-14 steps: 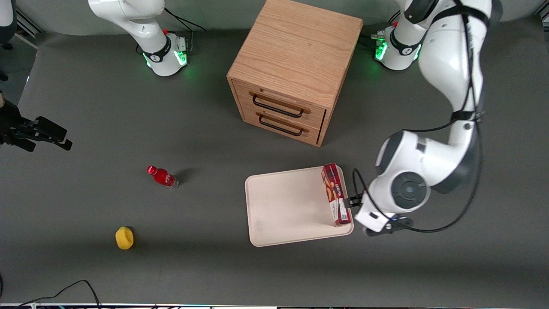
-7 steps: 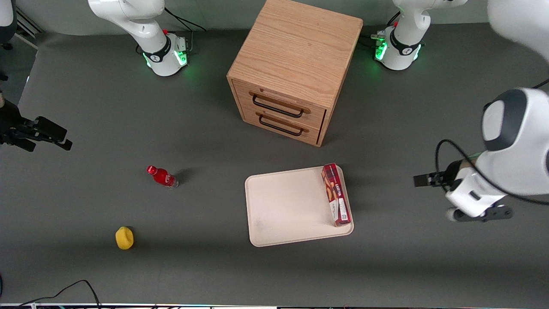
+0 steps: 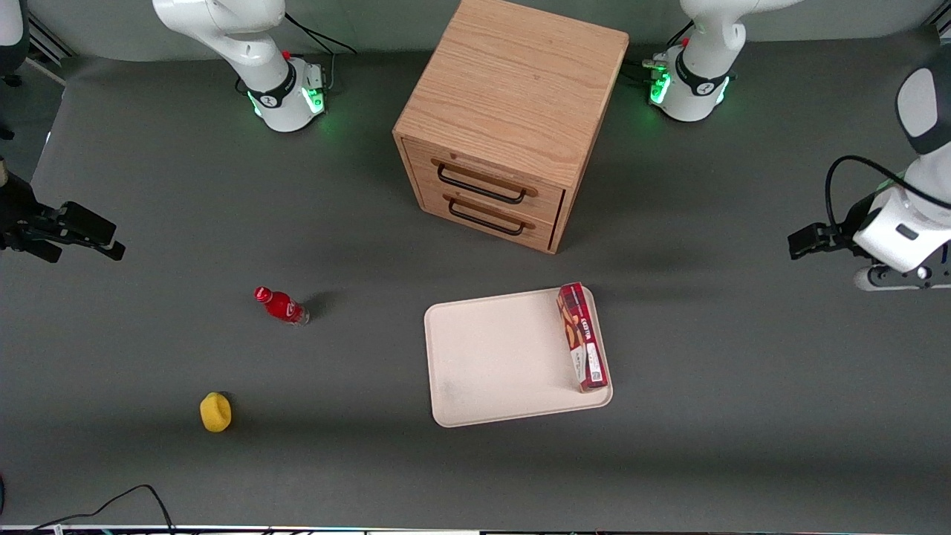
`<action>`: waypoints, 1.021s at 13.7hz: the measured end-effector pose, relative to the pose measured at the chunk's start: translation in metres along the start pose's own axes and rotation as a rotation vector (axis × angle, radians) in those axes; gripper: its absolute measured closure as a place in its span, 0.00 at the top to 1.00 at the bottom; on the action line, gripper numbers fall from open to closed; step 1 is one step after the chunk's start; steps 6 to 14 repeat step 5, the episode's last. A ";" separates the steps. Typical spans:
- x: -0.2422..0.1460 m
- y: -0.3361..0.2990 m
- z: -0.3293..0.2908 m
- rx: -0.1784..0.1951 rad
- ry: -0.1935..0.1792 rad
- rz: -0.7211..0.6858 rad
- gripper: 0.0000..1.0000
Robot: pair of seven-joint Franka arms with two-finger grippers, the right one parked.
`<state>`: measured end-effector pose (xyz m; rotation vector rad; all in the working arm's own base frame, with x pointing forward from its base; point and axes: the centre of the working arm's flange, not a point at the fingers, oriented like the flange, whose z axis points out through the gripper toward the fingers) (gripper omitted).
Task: Place red cookie box on tray
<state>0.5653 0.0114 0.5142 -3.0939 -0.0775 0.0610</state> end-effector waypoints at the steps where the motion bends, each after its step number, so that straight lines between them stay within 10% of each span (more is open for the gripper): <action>1: -0.002 -0.005 -0.007 0.001 0.013 -0.008 1.00; 14: 0.003 -0.003 -0.021 -0.001 0.036 -0.002 1.00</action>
